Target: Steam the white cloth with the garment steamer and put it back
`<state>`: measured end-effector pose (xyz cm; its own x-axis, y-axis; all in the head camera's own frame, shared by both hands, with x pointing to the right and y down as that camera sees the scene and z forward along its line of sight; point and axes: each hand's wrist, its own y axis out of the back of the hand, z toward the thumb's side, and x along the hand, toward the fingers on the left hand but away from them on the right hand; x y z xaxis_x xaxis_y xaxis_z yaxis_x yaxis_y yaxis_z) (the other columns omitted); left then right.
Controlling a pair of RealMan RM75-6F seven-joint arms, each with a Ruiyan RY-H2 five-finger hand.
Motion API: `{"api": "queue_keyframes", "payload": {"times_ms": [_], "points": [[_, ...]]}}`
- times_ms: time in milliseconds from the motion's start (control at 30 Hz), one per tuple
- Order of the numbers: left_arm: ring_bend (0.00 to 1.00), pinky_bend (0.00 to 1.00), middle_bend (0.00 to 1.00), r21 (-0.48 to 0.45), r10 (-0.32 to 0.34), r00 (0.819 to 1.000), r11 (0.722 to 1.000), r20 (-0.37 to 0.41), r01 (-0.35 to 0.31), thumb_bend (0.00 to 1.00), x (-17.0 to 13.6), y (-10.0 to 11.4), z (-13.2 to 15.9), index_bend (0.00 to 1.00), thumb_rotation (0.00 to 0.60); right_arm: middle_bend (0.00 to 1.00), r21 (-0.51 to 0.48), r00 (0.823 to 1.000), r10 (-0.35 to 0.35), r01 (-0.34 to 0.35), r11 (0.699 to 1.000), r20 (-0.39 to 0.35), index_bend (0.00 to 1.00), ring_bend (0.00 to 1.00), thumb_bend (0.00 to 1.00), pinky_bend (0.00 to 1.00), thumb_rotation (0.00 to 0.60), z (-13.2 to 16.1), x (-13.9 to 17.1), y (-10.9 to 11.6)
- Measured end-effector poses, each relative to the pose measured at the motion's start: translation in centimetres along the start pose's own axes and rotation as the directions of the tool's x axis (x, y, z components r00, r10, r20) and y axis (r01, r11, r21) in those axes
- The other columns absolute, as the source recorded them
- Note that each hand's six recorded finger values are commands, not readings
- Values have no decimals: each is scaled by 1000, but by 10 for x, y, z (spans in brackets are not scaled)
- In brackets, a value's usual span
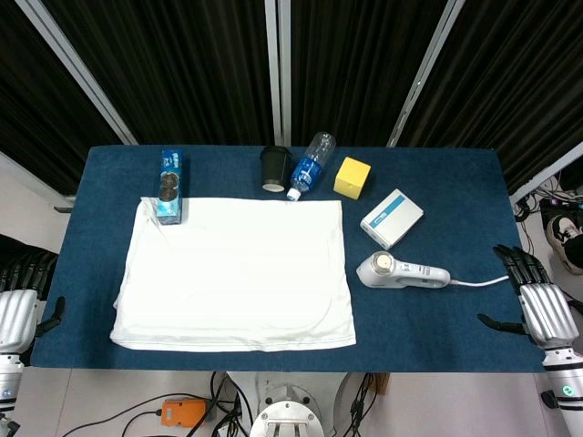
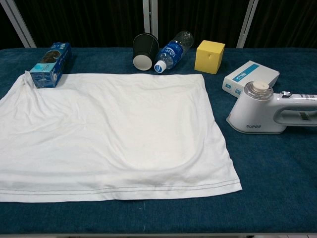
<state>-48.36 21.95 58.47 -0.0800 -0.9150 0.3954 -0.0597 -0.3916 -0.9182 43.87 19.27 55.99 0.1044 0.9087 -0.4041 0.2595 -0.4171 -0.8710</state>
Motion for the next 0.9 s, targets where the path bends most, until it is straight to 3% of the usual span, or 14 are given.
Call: {"api": "queue_keyframes", "payload": {"times_ms": [267,467,600,767,900], "points": [[0,0,70,-4,8,1000,1000,5,-8,394,3,1,-1,91,600,125,-65,999,47,-47,997,-5,87,31,57,103,600,15,-11,-4],[0,0,70,-11,-6,1000,1000,29,6,394,2,-4,5,91,600,124,-33,991,130,-131,991,-17,90,31,55,37,600,38,-39,-19],[0,0,70,-7,-18,998,1000,53,18,393,1,-7,9,91,600,167,-7,978,209,-209,978,-5,187,75,56,37,600,52,-61,-35],[0,0,70,-5,-32,997,999,67,33,393,0,-10,11,91,600,298,54,964,259,-262,964,53,334,195,56,37,600,59,-83,-49],[0,0,70,-11,-45,997,999,65,45,393,0,-14,10,91,600,354,94,950,297,-305,948,92,390,248,55,38,600,65,-96,-62]]}}
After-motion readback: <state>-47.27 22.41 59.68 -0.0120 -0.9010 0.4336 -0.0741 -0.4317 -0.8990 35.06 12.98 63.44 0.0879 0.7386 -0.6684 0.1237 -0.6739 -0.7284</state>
